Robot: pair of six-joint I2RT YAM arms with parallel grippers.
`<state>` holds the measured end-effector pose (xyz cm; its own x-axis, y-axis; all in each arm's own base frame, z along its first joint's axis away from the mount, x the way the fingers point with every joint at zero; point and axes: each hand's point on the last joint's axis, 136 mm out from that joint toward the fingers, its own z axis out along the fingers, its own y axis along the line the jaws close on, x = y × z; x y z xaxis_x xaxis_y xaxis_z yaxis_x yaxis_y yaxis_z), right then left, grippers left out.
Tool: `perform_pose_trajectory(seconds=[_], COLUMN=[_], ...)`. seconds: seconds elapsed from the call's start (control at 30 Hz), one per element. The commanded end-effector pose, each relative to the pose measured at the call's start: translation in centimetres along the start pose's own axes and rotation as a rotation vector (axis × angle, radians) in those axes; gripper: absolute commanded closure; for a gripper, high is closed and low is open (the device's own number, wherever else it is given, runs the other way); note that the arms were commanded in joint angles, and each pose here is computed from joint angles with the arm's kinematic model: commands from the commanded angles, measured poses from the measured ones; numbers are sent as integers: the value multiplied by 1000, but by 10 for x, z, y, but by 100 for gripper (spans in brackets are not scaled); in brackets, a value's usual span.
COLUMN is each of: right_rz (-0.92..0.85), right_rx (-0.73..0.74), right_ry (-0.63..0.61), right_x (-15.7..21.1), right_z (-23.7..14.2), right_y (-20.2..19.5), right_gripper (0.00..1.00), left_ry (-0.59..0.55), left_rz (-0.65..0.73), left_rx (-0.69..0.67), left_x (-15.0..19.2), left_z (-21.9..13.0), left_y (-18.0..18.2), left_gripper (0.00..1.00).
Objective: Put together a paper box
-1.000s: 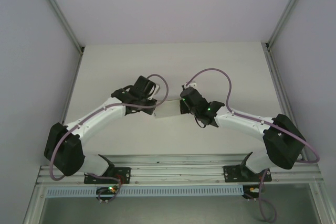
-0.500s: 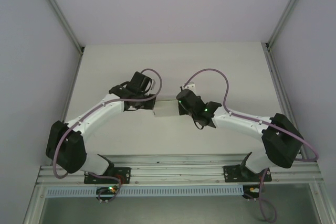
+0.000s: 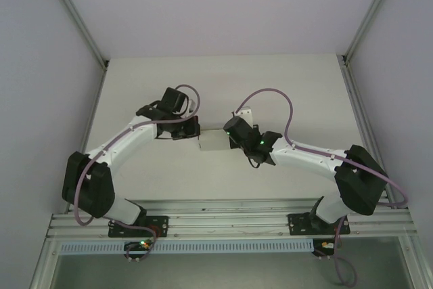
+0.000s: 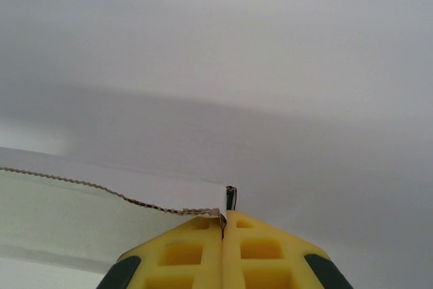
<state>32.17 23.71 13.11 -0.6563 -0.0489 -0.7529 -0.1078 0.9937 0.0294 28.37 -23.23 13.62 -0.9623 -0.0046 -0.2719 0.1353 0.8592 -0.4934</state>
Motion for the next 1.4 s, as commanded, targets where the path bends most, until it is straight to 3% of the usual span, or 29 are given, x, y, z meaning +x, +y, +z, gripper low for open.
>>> perform_pose_trajectory(seconds=[0.0,0.2,0.43,0.67,0.77,0.8,0.87,0.93,1.0,1.1,1.27,1.33,1.37], right_rz=[-45,-56,-77,-73,-59,-57,-50,-47,-44,-37,-36,-29,-27], right_rx=[46,42,28,5,-11,-21,-33,-42,-53,-83,-149,-168,-176], right_ry=[99,92,91,82,66,61,50,37,25,4,-21,-33,-42], right_x=[32,36,43,50,45,43,38,33,28,21,10,5,2], right_z=[6,6,8,7,2,0,-3,-7,-10,-16,-28,-33,-36], right_y=[-9,-11,-7,-2,-1,0,2,2,4,7,13,15,15], right_gripper=[100,100,100,96,86,85,78,64,60,46,36,28,23], left_ry=[52,38,69,47,13,-4,-17,-29,-41,-51,-87,-101,-116], left_rz=[23,197,250,238,247,252,267,278,284,291,306,318,322], left_rx=[-47,-156,-282,-220,-199,-191,-180,-181,-177,-161,-127,-101,-92], left_x=[11,26,49,51,45,41,39,37,34,33,29,27,25], left_z=[3,8,16,26,20,16,10,5,1,-4,-16,-22,-26], left_y=[3,12,36,29,22,18,13,11,9,4,-7,-13,-17], left_gripper=[100,100,100,100,100,90,84,75,67,63,51,49,43])
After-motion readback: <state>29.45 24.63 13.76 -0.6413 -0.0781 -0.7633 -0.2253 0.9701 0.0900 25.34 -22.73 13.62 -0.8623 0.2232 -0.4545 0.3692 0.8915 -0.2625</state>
